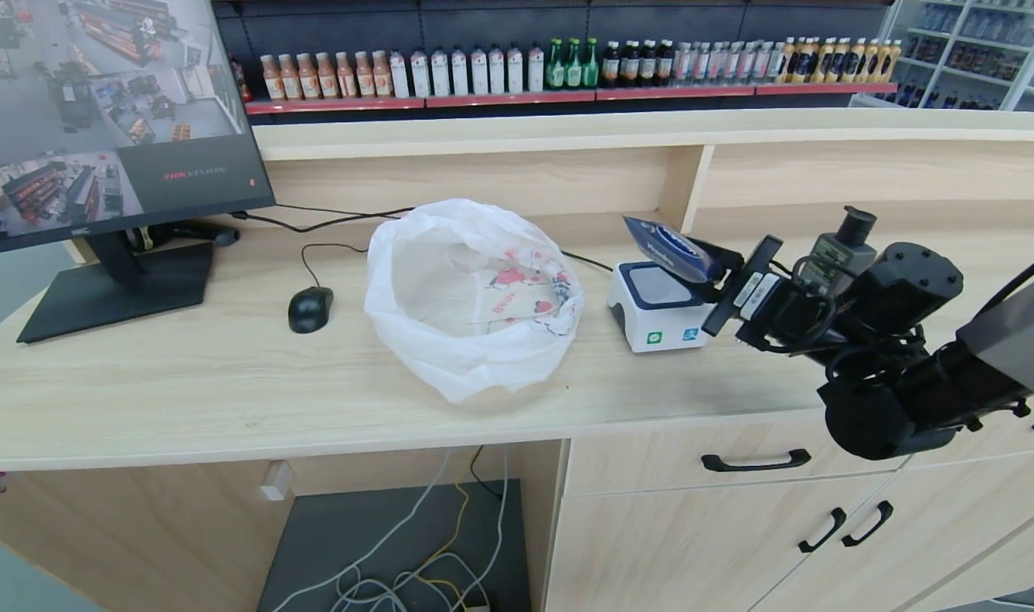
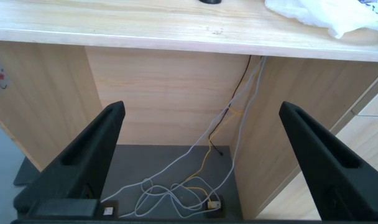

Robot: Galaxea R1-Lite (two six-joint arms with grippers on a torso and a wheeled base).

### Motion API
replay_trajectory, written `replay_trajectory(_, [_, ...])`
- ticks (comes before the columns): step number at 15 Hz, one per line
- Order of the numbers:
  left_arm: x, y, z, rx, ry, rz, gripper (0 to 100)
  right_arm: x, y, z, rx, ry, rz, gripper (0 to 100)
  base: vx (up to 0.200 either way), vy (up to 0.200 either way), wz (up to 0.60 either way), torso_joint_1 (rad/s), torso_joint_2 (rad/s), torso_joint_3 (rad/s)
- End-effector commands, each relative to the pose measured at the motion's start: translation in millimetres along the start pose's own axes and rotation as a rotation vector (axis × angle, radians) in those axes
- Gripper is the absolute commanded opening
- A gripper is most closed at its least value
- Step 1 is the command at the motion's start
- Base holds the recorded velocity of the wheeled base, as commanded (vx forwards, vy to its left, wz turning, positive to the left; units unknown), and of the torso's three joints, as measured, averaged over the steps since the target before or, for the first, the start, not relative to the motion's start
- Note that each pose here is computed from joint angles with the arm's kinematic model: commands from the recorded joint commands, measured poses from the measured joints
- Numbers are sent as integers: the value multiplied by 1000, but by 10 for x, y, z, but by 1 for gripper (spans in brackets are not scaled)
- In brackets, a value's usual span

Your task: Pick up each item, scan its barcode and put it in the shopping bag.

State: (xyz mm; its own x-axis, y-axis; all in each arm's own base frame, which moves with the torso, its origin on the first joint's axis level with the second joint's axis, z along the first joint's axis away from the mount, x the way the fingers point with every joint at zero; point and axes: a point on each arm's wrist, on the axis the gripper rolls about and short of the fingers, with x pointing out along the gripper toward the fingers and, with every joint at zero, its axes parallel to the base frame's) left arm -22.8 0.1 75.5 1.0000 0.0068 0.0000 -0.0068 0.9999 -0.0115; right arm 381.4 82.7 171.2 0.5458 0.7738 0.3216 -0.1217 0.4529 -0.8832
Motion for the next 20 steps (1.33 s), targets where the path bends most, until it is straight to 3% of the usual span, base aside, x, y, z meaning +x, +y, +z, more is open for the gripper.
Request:
replay_trajectory(1, [0,0,0,-1,0,1,100,7,63,-49,9,5,10,0,0,0,0,0,0,0])
replay_trajectory(20, [0,0,0,-1,0,1,100,53,181,-118,27,22,13,0,0,0,0,0,0,0])
